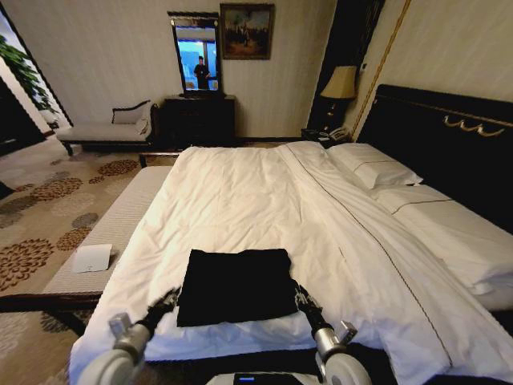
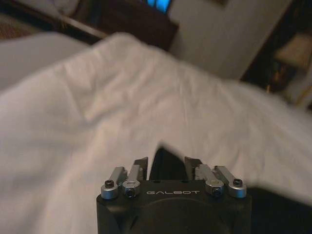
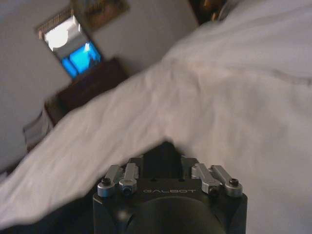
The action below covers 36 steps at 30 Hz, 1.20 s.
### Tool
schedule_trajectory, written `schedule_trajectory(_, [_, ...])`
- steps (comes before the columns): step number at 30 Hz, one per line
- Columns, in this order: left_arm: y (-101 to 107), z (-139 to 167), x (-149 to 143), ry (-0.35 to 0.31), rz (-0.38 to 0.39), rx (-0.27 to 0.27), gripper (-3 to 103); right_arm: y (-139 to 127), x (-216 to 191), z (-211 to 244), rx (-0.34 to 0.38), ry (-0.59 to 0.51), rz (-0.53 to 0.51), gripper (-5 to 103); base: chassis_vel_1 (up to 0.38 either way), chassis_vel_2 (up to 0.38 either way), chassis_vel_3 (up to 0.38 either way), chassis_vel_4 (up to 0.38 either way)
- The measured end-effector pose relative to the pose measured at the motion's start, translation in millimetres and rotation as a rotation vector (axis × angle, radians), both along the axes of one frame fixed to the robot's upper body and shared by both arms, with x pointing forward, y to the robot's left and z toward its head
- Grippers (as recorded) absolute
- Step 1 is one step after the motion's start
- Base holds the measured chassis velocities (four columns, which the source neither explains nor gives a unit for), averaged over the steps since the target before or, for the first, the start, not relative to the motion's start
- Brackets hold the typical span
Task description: Fold the clothes on the bed.
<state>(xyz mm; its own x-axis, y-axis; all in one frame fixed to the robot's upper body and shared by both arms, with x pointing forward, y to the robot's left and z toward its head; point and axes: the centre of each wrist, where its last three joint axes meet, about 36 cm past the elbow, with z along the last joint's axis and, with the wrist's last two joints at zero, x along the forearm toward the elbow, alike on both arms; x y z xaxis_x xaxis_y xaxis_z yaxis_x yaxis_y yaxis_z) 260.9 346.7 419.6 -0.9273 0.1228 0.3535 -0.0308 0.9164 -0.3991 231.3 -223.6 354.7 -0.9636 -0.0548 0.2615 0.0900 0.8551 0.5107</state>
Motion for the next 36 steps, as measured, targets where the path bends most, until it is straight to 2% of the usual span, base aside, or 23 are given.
schedule_trajectory(1, [7.0, 4.4, 16.8, -0.037, 0.031, -0.024, 52, -1.5, 3.4, 8.8, 0.007, -0.035, -0.039, 51, 0.000, 0.000, 0.000, 0.000])
schedule_trajectory(2, [9.7, 3.3, 31.7, -0.053, 0.051, -0.033, 57, -2.6, 6.3, 14.0, 0.017, -0.055, -0.072, 51, 0.000, 0.000, 0.000, 0.000])
schedule_trajectory(3, [9.4, -0.9, 44.7, -0.055, 0.064, -0.038, 64, -4.1, 8.9, 17.2, 0.025, -0.069, -0.101, 57, 0.000, 0.000, 0.000, 0.000])
schedule_trajectory(4, [7.7, -6.8, 57.6, -0.049, 0.075, -0.041, 64, -5.2, 10.8, 18.3, 0.030, -0.076, -0.123, 63, 0.000, 0.000, 0.000, 0.000])
schedule_trajectory(5, [7.7, -6.8, 57.6, -0.049, 0.075, -0.041, 64, -5.2, 10.8, 18.3, 0.030, -0.076, -0.123, 63, 0.000, 0.000, 0.000, 0.000])
schedule_trajectory(6, [6.5, -10.5, 65.4, -0.043, 0.079, -0.043, 69, -5.5, 11.9, 18.7, 0.033, -0.080, -0.136, 63, 0.000, 0.000, 0.000, 0.000])
schedule_trajectory(7, [3.9, -18.3, 81.3, -0.030, 0.089, -0.044, 74, -5.3, 16.1, 17.0, 0.038, -0.084, -0.155, 74, 0.000, 0.000, 0.000, 0.000])
schedule_trajectory(8, [3.4, -24.3, 90.2, -0.019, 0.098, -0.044, 80, -3.8, 21.3, 14.9, 0.042, -0.086, -0.155, 74, 0.000, 0.000, 0.000, 0.000])
schedule_trajectory(9, [4.7, -32.5, 99.4, -0.007, 0.116, -0.039, 86, -0.4, 28.6, 12.1, 0.045, -0.089, -0.147, 79, 0.000, 0.000, 0.000, 0.000])
schedule_trajectory(10, [5.1, -35.2, 103.2, -0.002, 0.123, -0.037, 86, 0.4, 30.1, 11.2, 0.045, -0.089, -0.145, 85, 0.000, 0.000, 0.000, 0.000])
schedule_trajectory(11, [5.1, -35.2, 103.2, -0.002, 0.123, -0.037, 86, 0.4, 30.1, 11.2, 0.045, -0.089, -0.145, 85, 0.000, 0.000, 0.000, 0.000])
schedule_trajectory(13, [5.0, -57.2, 136.8, 0.027, 0.142, -0.034, 96, 3.1, 31.3, 0.7, 0.026, -0.078, -0.150, 95, 0.000, 0.000, 0.000, 0.000])
schedule_trajectory(14, [3.6, -61.6, 144.6, 0.033, 0.143, -0.038, 99, 3.1, 30.2, -2.0, 0.022, -0.074, -0.155, 95, 0.000, 0.000, 0.000, 0.000])
schedule_trajectory(15, [-0.2, -69.2, 159.0, 0.045, 0.141, -0.051, 100, 2.8, 27.8, -6.5, 0.016, -0.065, -0.162, 98, 0.000, 0.000, 0.000, 0.000])
schedule_trajectory(16, [-0.2, -69.2, 159.0, 0.045, 0.141, -0.051, 100, 2.8, 27.8, -6.5, 0.016, -0.065, -0.162, 98, 0.000, 0.000, 0.000, 0.000])
schedule_trajectory(19, [-15.6, -82.2, 184.7, 0.067, 0.127, -0.125, 100, -0.2, 25.4, -18.1, -0.009, -0.055, -0.183, 100, 0.000, 0.000, 0.000, 0.000])
schedule_trajectory(22, [-22.7, -86.2, 190.5, 0.075, 0.117, -0.151, 100, -1.5, 25.7, -21.3, -0.018, -0.054, -0.190, 100, 0.000, 0.000, 0.000, 0.000])
schedule_trajectory(23, [-32.3, -91.4, 195.0, 0.086, 0.100, -0.168, 100, -2.9, 26.7, -23.5, -0.024, -0.056, -0.197, 100, 0.000, 0.000, 0.000, 0.000])
schedule_trajectory(30, [-50.1, -107.9, 197.6, 0.122, 0.068, -0.143, 100, -7.1, 31.3, -25.3, -0.030, -0.060, -0.211, 100, 0.000, 0.000, 0.000, 0.000])
schedule_trajectory(31, [-50.9, -110.0, 197.4, 0.126, 0.065, -0.140, 103, -7.6, 32.2, -25.8, -0.031, -0.060, -0.213, 100, 0.000, 0.000, 0.000, 0.000])
schedule_trajectory(34, [-51.8, -113.9, 196.8, 0.131, 0.059, -0.134, 101, -8.1, 33.2, -27.4, -0.032, -0.058, -0.215, 100, 0.000, 0.000, 0.000, 0.000])
schedule_trajectory(35, [-52.5, -115.8, 196.5, 0.132, 0.058, -0.134, 92, -8.1, 33.6, -28.5, -0.032, -0.057, -0.217, 100, 0.000, 0.000, 0.000, 0.000])
schedule_trajectory(36, [-53.4, -116.6, 196.4, 0.131, 0.058, -0.136, 92, -7.9, 33.8, -29.4, -0.032, -0.055, -0.217, 100, 0.000, 0.000, 0.000, 0.000])
